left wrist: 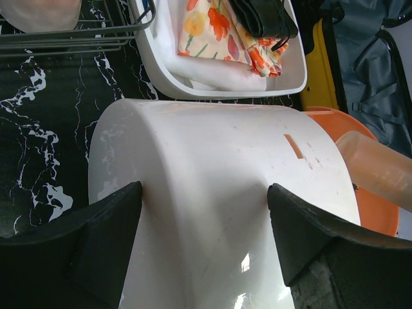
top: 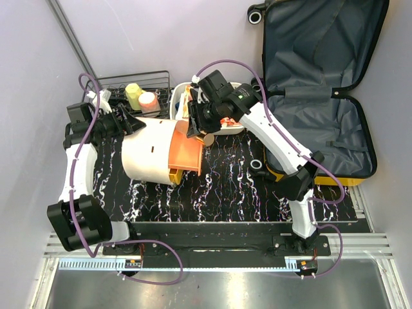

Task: Open, take out, and arrange the luggage

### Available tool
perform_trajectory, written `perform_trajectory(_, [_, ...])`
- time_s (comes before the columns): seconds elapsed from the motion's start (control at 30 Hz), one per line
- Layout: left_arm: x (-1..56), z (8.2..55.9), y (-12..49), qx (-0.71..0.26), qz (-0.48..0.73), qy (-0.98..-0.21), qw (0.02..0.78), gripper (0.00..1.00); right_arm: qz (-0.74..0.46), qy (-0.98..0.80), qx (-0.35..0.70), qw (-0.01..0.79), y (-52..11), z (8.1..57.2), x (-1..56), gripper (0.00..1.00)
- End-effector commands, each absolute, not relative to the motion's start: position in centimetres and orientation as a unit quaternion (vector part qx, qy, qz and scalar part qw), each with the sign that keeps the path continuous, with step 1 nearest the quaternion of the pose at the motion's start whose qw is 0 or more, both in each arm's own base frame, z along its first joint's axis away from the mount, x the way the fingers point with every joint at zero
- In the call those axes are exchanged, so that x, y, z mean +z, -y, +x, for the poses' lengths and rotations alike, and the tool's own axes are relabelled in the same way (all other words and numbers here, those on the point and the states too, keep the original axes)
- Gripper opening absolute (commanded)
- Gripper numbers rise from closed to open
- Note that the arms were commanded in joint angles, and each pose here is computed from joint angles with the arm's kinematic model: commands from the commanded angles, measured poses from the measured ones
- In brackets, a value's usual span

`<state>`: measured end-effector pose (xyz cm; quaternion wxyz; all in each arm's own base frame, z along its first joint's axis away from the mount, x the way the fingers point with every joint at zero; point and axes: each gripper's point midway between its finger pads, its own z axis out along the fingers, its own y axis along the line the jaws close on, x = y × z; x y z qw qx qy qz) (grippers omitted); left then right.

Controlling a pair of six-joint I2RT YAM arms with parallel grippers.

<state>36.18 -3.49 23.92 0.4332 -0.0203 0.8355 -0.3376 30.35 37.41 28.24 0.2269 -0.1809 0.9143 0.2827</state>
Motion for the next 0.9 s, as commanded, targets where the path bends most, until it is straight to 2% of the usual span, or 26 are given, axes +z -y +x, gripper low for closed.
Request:
perform_trajectory(0.0, [19.1, 33.4, 5.0, -0.363, -0.046, -0.866, 0.339, 0.80, -0.177, -0.892, 0.311, 0.276, -38.6, 30.9, 31.5, 0.00])
perform_trajectory(0.13, [18.7, 33.5, 5.1, -0.367, -0.051, -0.865, 0.337, 0.80, -0.192, -0.890, 0.326, 0.255, -40.1, 30.8, 30.3, 0.00])
perform_trajectory(0.67, [17.8, 33.4, 5.2, -0.371, -0.051, -0.868, 0.326, 0.79, -0.215, -0.878, 0.340, 0.258, -44.1, 31.6, 28.6, 0.00])
perform_trajectory(0.8, [17.7, 33.6, 5.2, -0.372, -0.051, -0.868, 0.325, 0.79, -0.225, -0.875, 0.347, 0.253, -44.9, 31.5, 28.2, 0.37])
perform_trajectory(0.87, [17.6, 33.6, 5.1, -0.371, -0.052, -0.869, 0.323, 0.79, -0.228, -0.871, 0.352, 0.256, -45.1, 31.5, 28.4, 0.40])
